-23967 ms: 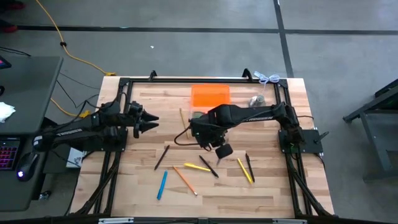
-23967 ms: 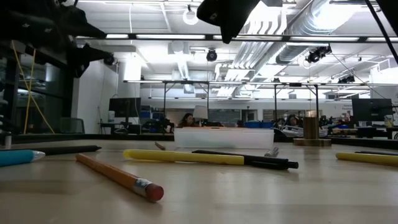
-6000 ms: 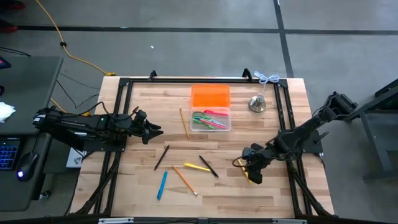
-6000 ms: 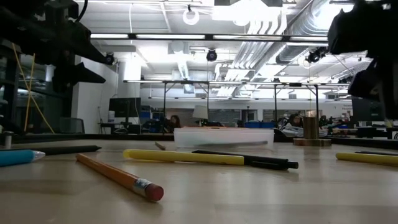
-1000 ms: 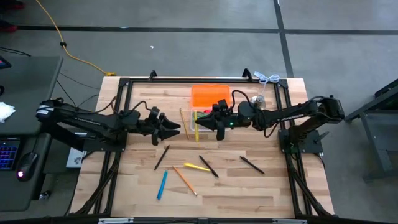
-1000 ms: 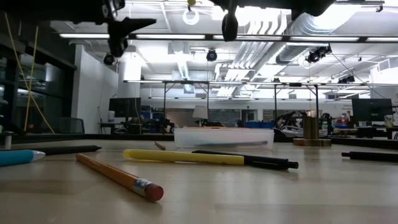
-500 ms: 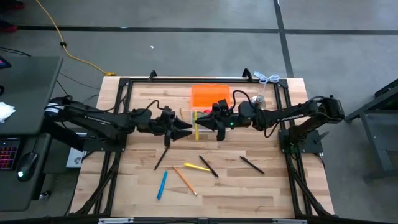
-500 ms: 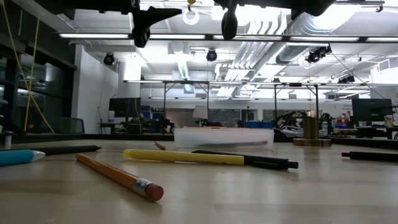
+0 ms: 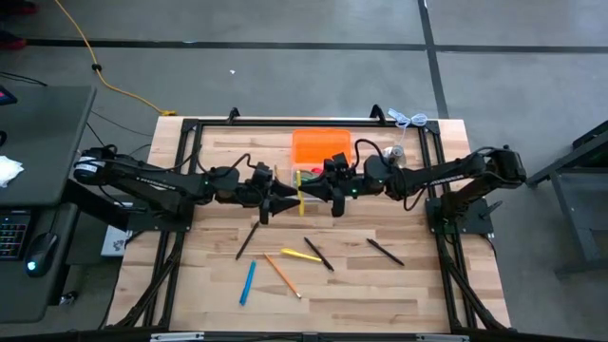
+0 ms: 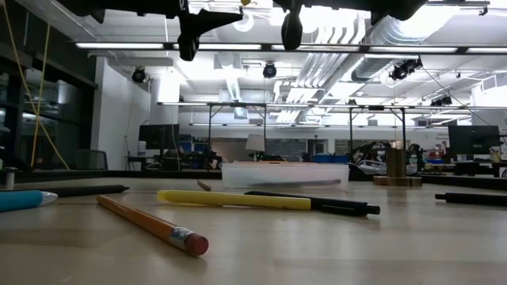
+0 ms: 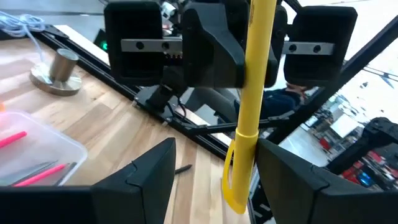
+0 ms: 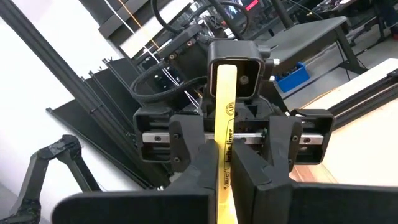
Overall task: Pick & place school supplies into a supply box
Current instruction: Put the right yellow highlighter into the supply box
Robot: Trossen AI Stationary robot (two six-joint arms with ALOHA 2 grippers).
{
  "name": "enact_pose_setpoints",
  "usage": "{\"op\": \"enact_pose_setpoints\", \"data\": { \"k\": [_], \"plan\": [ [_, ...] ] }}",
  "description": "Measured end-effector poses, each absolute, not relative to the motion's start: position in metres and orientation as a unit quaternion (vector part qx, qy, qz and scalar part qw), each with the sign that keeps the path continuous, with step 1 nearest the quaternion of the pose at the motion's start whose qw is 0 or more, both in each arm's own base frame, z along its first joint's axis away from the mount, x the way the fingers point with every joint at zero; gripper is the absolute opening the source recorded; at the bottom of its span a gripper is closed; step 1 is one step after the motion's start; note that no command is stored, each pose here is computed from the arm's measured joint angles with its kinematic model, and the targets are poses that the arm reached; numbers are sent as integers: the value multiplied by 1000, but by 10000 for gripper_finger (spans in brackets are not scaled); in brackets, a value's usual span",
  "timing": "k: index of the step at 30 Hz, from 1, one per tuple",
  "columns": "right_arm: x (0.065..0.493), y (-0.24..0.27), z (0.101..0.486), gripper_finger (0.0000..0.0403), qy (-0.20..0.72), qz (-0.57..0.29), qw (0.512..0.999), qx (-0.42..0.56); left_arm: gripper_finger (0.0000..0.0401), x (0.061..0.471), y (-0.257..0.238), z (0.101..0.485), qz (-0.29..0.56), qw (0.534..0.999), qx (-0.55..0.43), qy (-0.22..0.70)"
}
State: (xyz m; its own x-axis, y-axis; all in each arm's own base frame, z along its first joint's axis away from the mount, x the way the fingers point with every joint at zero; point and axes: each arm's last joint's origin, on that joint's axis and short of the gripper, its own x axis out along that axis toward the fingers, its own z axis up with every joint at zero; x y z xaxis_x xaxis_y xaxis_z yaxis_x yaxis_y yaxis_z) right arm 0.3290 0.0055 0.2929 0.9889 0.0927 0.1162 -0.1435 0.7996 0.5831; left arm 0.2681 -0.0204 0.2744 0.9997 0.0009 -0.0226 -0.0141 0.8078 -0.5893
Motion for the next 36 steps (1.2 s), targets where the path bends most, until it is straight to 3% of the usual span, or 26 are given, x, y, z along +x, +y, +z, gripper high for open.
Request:
{"op": "enact_pose_setpoints", "data": {
  "k": [30,36],
  "plan": [
    [336,7,284,3,-32,68,946,315,250,272,-19,285,33,955,-295,19],
    [336,7,284,5,-35,63,946,315,214,272,-19,285,31,955,-295,20]
  ]
}}
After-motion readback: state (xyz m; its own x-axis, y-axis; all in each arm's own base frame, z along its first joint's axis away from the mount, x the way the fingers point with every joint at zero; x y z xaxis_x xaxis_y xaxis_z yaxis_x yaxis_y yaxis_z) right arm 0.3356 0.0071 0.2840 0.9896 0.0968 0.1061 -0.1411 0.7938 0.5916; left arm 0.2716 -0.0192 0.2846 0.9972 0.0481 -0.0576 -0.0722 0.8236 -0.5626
